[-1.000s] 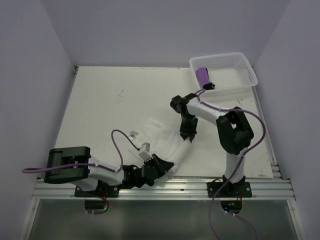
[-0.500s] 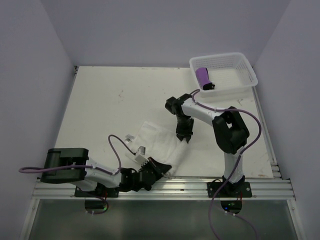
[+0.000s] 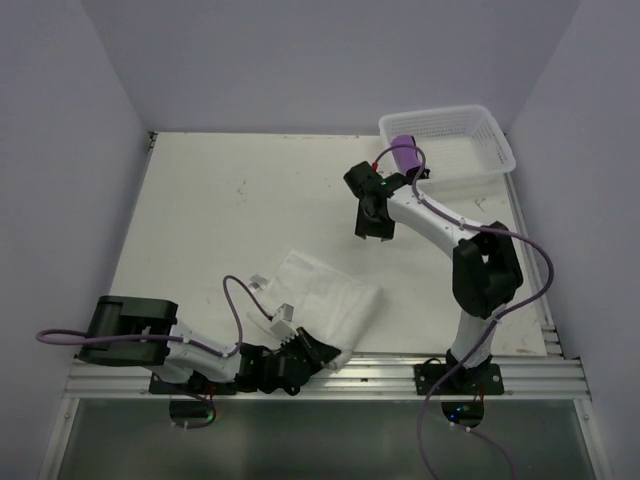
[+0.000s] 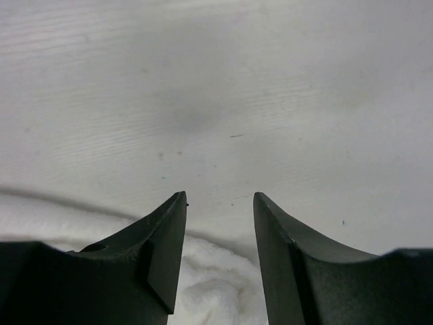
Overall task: Roll the towels
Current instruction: Roll the towel
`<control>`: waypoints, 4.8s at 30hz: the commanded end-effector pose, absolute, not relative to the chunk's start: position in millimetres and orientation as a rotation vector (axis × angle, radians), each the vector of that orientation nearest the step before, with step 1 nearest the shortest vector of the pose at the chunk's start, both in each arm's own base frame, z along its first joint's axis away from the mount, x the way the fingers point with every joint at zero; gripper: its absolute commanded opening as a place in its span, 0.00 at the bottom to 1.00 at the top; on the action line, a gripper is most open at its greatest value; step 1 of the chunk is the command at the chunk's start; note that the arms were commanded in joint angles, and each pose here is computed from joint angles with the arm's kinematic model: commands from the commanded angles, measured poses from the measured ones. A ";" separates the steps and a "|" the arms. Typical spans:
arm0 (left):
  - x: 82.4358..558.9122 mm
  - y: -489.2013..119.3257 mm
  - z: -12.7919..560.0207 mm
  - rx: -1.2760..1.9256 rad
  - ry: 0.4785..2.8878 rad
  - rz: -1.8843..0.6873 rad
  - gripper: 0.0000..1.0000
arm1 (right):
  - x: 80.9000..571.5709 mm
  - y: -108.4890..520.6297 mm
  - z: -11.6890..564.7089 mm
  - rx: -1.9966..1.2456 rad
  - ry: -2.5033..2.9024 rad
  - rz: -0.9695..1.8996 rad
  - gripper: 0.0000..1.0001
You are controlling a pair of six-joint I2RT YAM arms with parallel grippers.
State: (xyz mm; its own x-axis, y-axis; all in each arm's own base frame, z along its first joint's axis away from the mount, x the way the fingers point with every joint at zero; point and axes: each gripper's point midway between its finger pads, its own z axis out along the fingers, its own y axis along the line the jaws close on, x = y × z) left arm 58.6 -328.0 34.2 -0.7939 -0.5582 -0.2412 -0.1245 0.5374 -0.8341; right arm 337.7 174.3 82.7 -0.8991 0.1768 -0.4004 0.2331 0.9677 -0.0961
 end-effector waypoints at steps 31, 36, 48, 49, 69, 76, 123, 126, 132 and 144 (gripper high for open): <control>41.8 -294.9 -9.1 -0.407 2.451 -0.957 0.00 | 269.6 283.9 48.6 -0.802 2.580 0.288 0.57; 43.3 -297.3 -4.3 -0.397 2.438 -0.957 0.00 | 267.2 285.2 33.1 -0.806 2.596 0.300 0.51; 50.3 -296.6 0.7 -0.402 2.401 -0.943 0.00 | 276.7 270.6 12.7 -0.713 2.633 0.159 0.16; 51.8 -296.0 2.1 -0.406 2.396 -0.944 0.00 | 282.1 263.4 11.3 -0.680 2.631 0.107 0.15; 108.5 -327.3 15.9 -0.019 2.345 -1.029 0.00 | 323.1 160.5 8.1 -0.139 2.698 -0.186 0.02; 121.0 -315.7 5.2 0.028 2.356 -0.944 0.00 | 328.6 145.3 6.7 -0.107 2.720 -0.227 0.08; 116.2 -317.5 -8.5 0.025 2.407 -0.934 0.00 | 278.8 161.1 96.2 -0.256 2.653 -0.106 0.10; 116.0 -317.0 -9.1 0.024 2.409 -0.932 0.00 | 270.1 162.6 88.9 -0.285 2.673 -0.119 0.09; 116.7 -315.9 -9.5 0.017 2.410 -0.927 0.00 | 259.9 159.4 69.0 -0.315 2.725 -0.145 0.09; 117.2 -309.0 -8.6 -0.023 2.408 -0.918 0.00 | 247.2 153.4 27.8 -0.351 2.812 -0.200 0.06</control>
State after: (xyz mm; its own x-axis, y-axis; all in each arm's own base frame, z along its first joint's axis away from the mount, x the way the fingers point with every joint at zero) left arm 130.5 -343.7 36.5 -0.8125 -0.3089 -0.4944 0.2081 0.6386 -0.7409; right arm 254.5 154.2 40.7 -0.9162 -0.2545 -0.3094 -0.2067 0.9619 -0.1792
